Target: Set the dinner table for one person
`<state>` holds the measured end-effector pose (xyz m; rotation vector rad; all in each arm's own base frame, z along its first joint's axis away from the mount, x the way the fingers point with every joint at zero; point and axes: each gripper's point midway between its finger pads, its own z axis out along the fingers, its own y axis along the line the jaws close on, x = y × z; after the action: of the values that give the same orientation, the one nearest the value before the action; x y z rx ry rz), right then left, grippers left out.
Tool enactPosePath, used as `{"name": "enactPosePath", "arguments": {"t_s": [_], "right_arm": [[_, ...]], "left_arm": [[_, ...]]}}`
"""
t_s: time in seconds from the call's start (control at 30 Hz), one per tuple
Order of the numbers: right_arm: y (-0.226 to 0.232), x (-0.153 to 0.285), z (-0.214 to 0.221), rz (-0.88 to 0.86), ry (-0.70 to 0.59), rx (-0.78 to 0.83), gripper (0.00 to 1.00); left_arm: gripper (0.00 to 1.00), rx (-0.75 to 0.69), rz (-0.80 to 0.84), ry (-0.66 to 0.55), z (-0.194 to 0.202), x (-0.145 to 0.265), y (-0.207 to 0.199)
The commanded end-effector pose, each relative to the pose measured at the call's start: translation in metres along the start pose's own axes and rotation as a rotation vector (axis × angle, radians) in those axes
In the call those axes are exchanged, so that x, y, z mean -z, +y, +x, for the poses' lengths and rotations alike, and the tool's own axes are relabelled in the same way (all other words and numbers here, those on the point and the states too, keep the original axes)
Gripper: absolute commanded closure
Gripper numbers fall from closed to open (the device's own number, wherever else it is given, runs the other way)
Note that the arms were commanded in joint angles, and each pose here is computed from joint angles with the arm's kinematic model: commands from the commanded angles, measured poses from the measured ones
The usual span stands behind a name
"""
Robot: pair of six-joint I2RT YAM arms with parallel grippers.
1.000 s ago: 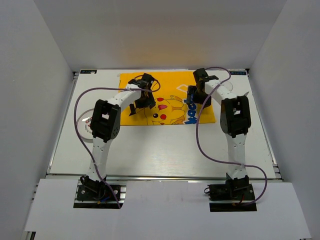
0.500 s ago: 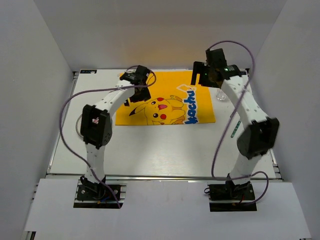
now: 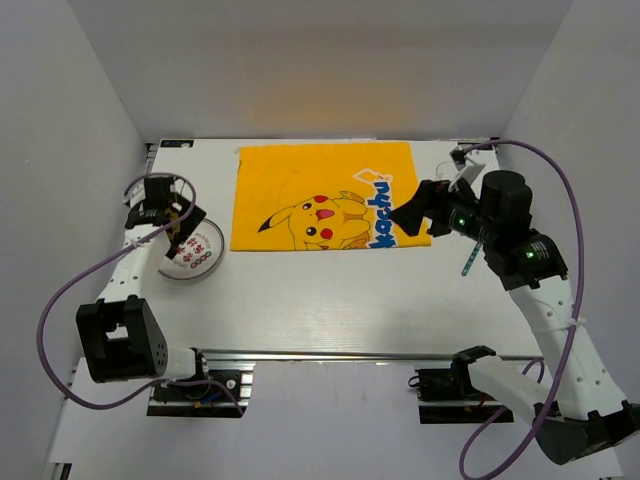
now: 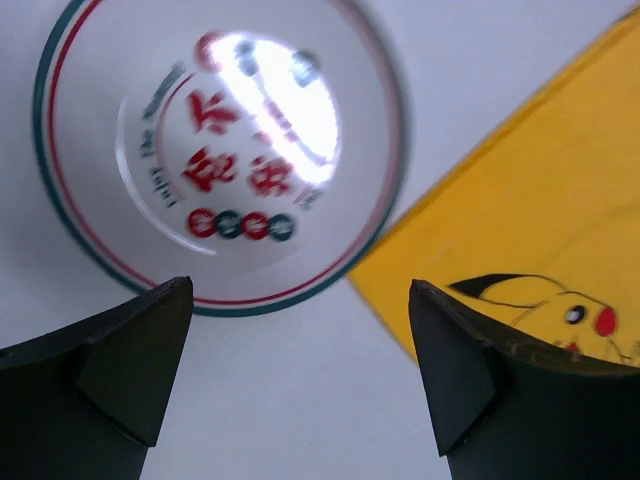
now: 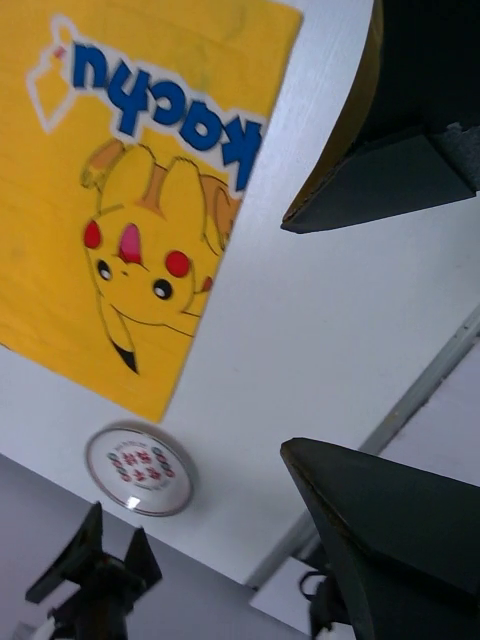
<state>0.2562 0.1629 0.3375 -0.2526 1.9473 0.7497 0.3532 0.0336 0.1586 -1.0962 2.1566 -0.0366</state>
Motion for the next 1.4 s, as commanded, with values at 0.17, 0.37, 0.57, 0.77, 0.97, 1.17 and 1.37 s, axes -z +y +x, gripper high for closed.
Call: {"name": "enactPosePath", "arguments": {"t_s": [0.17,0.37,0.57,0.77,0.97,1.17,1.37], "right_arm": [[0.028,0.009,0.038,-0.207,0.083,0.014,0.11],[0.025,0.004,0.051,-0.225,0.107,0.002,0.11],[0.031,-0.001,0.056,-0.273,0.112,-0.025,0.11],[0.043,-0.001,0.057,-0.357,0.122,-0.039,0.11],[0.044,-0.003,0.061,-0.372,0.128,-0.041,0.11],[0.049,-0.002,0.064,-0.416,0.131,-0.049,0.11],[0.054,0.000,0.057,-0.438,0.120,-0.042,0.11]], "left_arm": [[0.02,0.278,0.102,0.147,0.027,-0.029,0.038],[0.02,0.359,-0.004,0.054,0.023,-0.022,0.081],[0.02,0.400,-0.067,0.053,0.028,-0.032,0.105],[0.04,0.515,-0.085,0.081,0.042,-0.050,0.119],[0.07,0.540,-0.091,0.073,0.048,-0.059,0.125],[0.14,0.599,-0.107,0.088,0.059,-0.078,0.129],[0.19,0.620,-0.118,0.092,0.063,-0.090,0.132]]}}
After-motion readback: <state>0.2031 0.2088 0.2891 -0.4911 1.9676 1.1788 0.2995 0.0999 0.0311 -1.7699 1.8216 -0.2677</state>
